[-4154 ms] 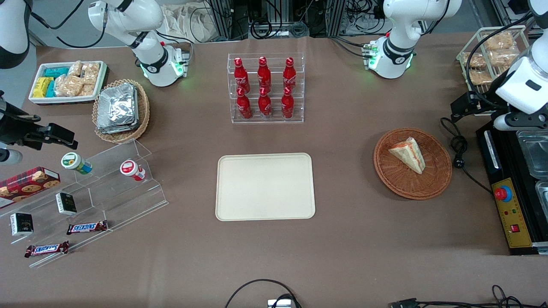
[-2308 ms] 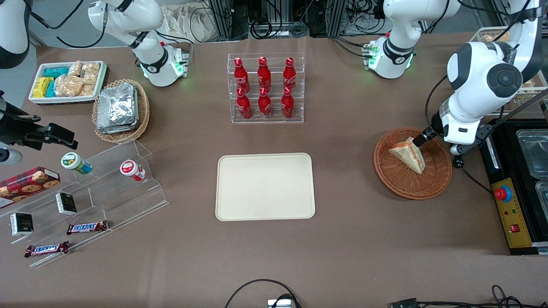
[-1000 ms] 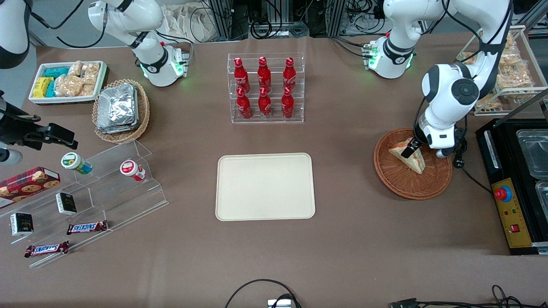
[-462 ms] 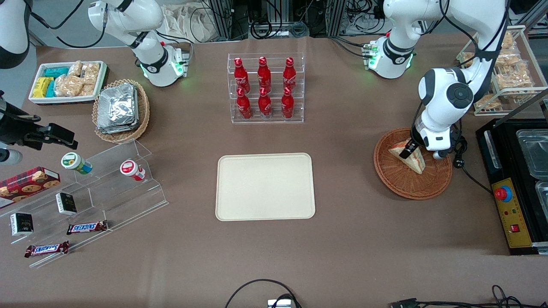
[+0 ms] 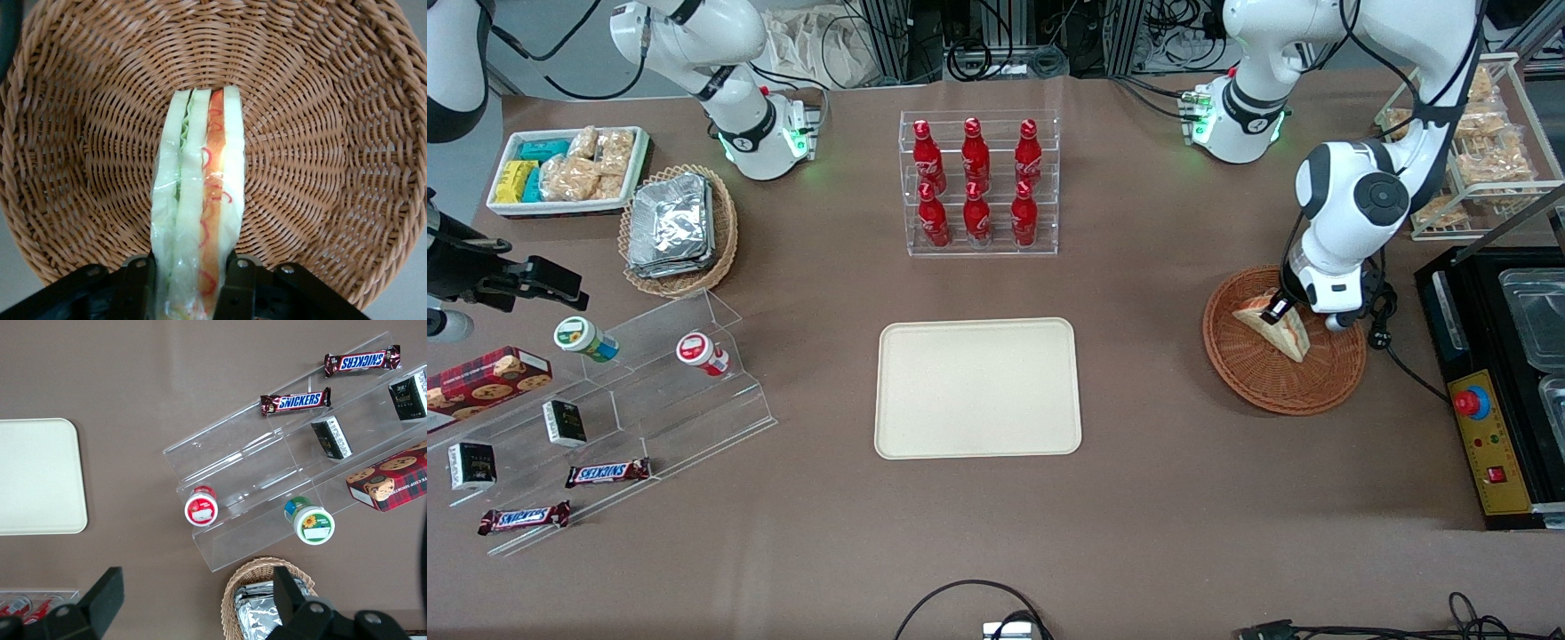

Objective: Place sandwich from basket to tray
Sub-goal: 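Lower the open left gripper around the sandwich and close it, then lift the held sandwich up out of the basket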

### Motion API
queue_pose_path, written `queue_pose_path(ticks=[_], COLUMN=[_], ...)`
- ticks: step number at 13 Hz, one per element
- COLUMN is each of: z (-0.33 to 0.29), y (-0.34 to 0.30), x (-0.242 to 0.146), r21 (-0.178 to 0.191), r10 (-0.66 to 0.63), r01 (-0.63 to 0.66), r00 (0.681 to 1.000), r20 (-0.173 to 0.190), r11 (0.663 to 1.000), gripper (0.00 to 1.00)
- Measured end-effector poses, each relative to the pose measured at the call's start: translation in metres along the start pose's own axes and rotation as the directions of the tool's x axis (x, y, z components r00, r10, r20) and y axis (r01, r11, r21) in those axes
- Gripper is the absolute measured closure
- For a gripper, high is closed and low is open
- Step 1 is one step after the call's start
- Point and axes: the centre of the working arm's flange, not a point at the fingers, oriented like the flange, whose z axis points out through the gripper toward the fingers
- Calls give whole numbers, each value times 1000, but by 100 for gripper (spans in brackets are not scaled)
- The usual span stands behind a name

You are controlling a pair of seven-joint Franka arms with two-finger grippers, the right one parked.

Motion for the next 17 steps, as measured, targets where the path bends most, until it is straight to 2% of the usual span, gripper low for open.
queue_pose_path(ticks=[1,4,9,11,13,17], z=[-3,-33,-128,-173,-208,-228], y=[1,7,38,64,85,103], x=[0,2,20,21,20,20], r21=[1,30,54,59,46,24], r10=[14,105,250,346,422,551], r01=[-14,-106,-252,-349,-424,-551], r00=[1000,994,967,937,906,835], r20=[0,21,46,58,42,15], r11=[1000,994,966,935,905,834], gripper=[74,74,73,73,72,72])
